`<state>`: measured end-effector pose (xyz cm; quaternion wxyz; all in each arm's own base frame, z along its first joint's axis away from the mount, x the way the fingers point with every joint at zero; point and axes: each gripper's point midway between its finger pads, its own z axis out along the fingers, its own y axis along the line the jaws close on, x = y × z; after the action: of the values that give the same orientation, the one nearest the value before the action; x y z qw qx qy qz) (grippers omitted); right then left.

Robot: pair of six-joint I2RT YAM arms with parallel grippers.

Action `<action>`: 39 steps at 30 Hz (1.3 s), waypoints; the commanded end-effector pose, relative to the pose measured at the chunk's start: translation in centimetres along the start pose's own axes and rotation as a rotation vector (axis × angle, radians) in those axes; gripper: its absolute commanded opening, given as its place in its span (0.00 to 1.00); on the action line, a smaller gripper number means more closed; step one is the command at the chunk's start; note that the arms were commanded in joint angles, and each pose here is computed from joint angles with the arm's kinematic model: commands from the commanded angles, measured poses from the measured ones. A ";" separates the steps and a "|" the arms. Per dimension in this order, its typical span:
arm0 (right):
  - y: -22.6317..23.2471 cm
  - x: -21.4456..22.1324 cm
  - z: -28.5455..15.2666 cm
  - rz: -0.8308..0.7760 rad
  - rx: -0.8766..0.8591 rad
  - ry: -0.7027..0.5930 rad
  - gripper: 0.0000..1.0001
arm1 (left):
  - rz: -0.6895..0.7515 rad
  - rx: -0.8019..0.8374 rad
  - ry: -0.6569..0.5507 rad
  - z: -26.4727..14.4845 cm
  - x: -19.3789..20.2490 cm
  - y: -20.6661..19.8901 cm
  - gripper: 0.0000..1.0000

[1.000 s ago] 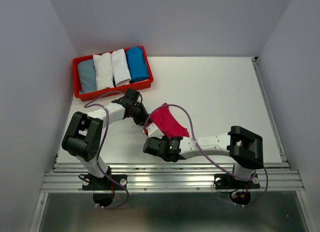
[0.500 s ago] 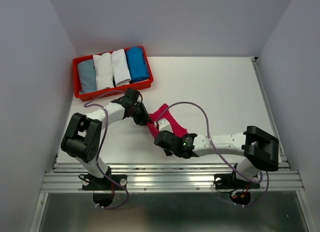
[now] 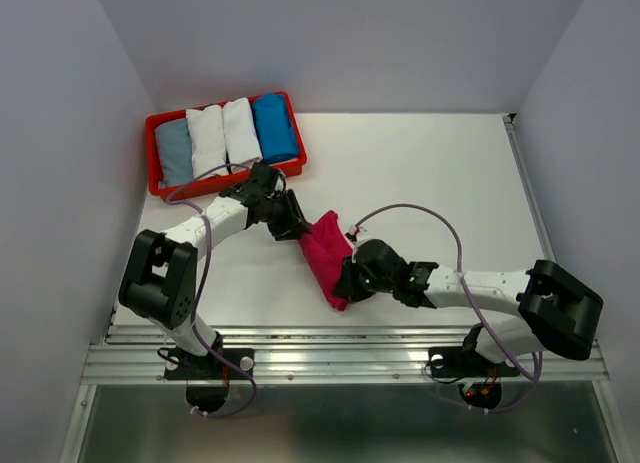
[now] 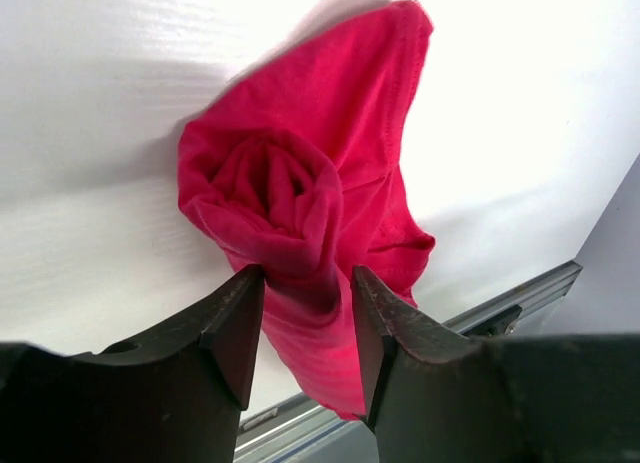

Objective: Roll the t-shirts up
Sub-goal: Roll the T-shirt to the center of the board.

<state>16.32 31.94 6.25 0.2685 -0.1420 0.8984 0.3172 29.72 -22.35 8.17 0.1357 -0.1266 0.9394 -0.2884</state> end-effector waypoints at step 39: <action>-2.8 0.1 -2.5 0.502 -0.324 -0.005 0.01 | 0.252 0.121 0.062 3.0 1.5 -6.3 0.00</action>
<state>16.10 28.18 5.36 0.1480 0.0428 0.8567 0.4922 28.70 -28.14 7.54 0.1208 -0.0135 0.9431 -0.3095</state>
